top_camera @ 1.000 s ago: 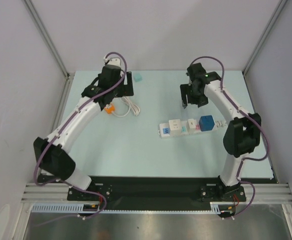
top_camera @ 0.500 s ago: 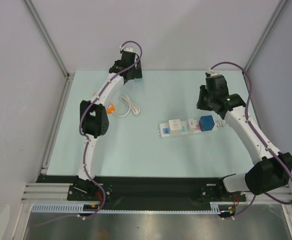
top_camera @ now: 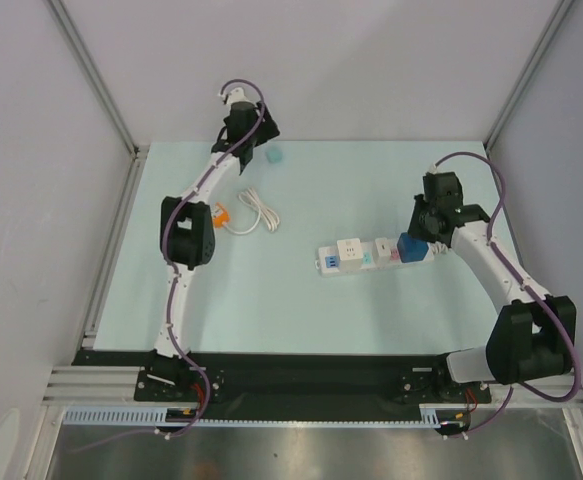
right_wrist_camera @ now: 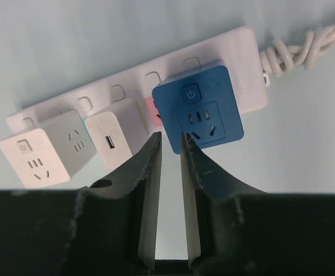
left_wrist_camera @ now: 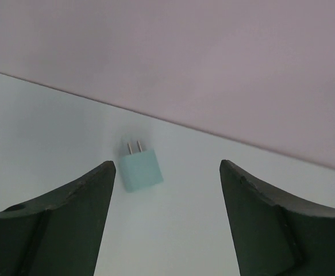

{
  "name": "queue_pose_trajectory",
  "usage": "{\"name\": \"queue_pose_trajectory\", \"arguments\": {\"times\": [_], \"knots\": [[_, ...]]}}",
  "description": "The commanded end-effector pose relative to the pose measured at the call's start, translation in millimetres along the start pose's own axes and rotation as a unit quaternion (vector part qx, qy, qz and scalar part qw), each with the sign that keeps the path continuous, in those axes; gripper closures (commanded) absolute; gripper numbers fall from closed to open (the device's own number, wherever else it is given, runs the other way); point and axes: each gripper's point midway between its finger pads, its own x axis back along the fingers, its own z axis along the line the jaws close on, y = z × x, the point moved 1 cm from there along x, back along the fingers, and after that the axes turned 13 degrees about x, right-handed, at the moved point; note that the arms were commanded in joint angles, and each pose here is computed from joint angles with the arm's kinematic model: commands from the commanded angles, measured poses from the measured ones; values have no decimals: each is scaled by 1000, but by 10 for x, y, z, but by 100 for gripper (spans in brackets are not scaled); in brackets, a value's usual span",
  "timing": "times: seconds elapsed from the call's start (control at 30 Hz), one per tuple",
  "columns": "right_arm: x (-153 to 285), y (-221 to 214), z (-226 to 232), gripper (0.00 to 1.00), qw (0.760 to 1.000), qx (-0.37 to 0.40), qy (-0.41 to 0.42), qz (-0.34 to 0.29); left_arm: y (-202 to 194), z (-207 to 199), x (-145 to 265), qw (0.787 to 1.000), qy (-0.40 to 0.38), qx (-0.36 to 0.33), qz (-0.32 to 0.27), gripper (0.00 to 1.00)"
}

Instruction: Insert the plug

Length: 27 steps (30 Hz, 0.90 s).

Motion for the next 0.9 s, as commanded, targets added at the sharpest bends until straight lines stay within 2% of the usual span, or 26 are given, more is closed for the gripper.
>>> {"name": "queue_pose_trajectory", "arguments": {"times": [0.0, 0.07, 0.17, 0.33, 0.47, 0.57, 0.63, 0.7, 0.73, 0.77, 0.83, 0.87], "knots": [[91, 289, 86, 75, 998, -10, 25, -61, 124, 201, -285, 988, -18, 152, -23, 22], [125, 337, 105, 74, 997, -12, 31, -72, 125, 239, -323, 984, -1, 174, -37, 22], [164, 401, 140, 71, 995, -13, 42, -85, -5, 181, -356, 984, 1, 171, -40, 22], [116, 464, 215, 68, 993, -11, 62, -96, -205, 130, -404, 985, -20, 172, -12, 22], [117, 567, 363, 59, 992, -14, 87, -95, -132, 11, -327, 989, -47, 143, -9, 21], [145, 792, 567, 53, 987, -10, 105, -122, -220, -29, -248, 989, -58, 137, 21, 22], [119, 1029, 796, 52, 975, -10, 155, -156, -351, 4, -146, 988, -61, 130, 53, 25], [12, 1307, 1041, 49, 967, -14, 185, -174, -89, -168, 106, 990, -79, 111, 37, 24], [5, 1436, 1135, 49, 965, -14, 187, -184, -185, -37, 164, 991, -67, 104, 40, 23], [-108, 1619, 1233, 48, 964, -18, 187, -190, 125, -211, 389, 992, -82, 98, 9, 23], [-164, 1848, 1424, 50, 957, -32, 199, -208, 218, -89, 478, 992, -68, 102, -10, 26], [-110, 2064, 1478, 54, 951, -38, 201, -231, 270, -90, 501, 991, -70, 116, -12, 27]]}}
